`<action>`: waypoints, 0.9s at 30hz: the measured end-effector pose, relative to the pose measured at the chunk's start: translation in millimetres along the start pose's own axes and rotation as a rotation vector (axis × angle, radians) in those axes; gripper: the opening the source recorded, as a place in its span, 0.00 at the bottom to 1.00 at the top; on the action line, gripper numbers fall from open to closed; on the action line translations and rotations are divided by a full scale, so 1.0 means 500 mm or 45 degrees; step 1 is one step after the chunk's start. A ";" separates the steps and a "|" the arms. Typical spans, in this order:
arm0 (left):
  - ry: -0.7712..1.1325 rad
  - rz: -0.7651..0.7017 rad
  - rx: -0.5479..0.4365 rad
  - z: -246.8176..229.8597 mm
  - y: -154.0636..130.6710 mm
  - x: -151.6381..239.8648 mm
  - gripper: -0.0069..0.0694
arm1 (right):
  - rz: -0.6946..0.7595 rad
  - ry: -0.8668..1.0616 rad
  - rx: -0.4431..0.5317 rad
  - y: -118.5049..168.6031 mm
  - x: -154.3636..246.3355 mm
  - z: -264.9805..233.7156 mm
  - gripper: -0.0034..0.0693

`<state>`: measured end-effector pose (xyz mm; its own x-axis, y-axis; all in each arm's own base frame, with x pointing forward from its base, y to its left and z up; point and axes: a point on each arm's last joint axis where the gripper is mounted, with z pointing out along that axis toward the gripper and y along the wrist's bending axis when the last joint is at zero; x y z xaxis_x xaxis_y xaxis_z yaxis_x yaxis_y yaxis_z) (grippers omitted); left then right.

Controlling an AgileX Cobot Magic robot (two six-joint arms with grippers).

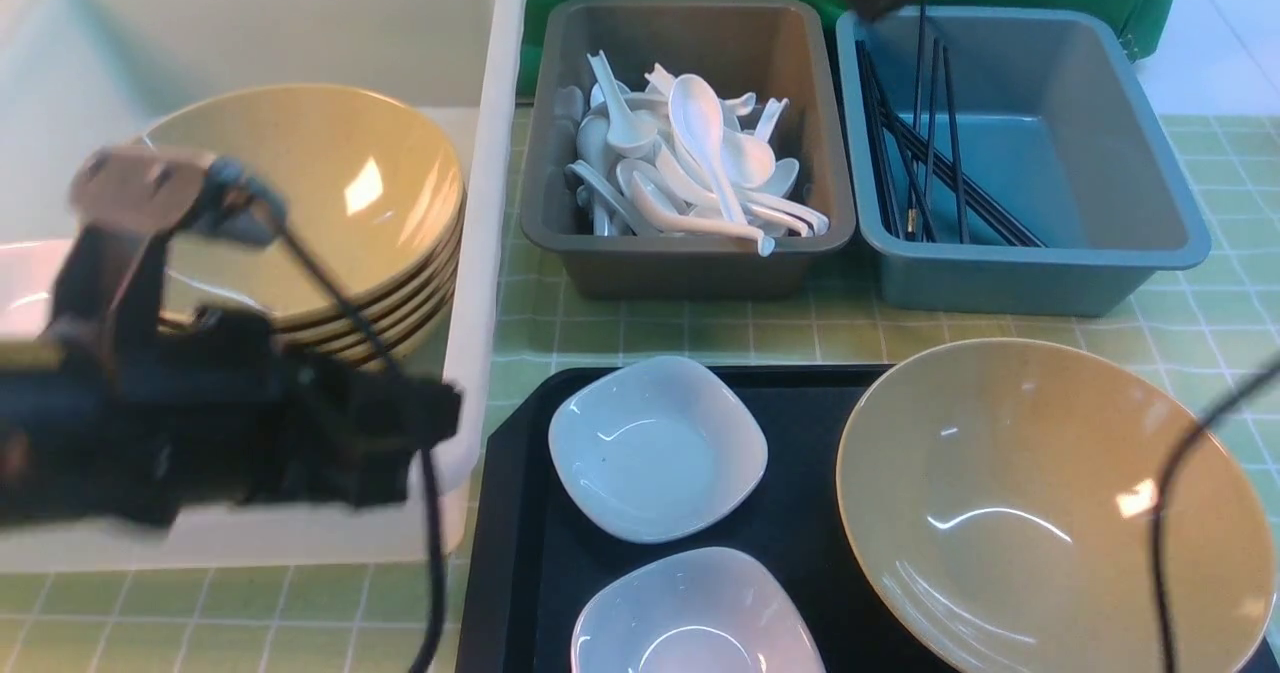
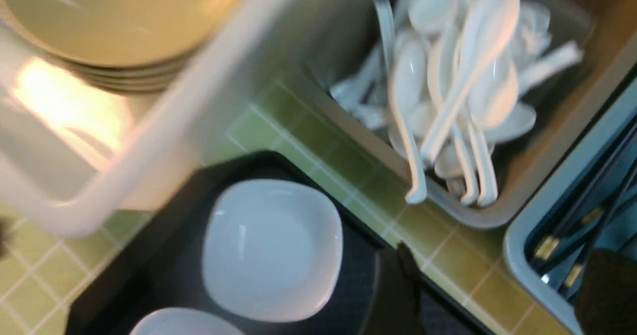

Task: On green table put chopsticks spoon bowls plates into blue grey white boxes.
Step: 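Grasp the large bowl on the tray by its rim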

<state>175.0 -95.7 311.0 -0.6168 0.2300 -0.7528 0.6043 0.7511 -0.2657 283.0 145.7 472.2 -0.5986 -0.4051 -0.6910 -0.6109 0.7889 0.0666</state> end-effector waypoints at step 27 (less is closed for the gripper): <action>0.606 0.060 0.428 0.482 -0.066 -0.142 0.87 | -0.097 -0.134 0.015 0.098 0.383 -0.198 0.08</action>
<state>320.5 -285.9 228.2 -0.6968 0.5700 -0.4355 0.7158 0.5133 -0.4735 87.2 61.1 414.4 -0.4927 -0.4142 -0.7653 -0.6462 0.7631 0.0030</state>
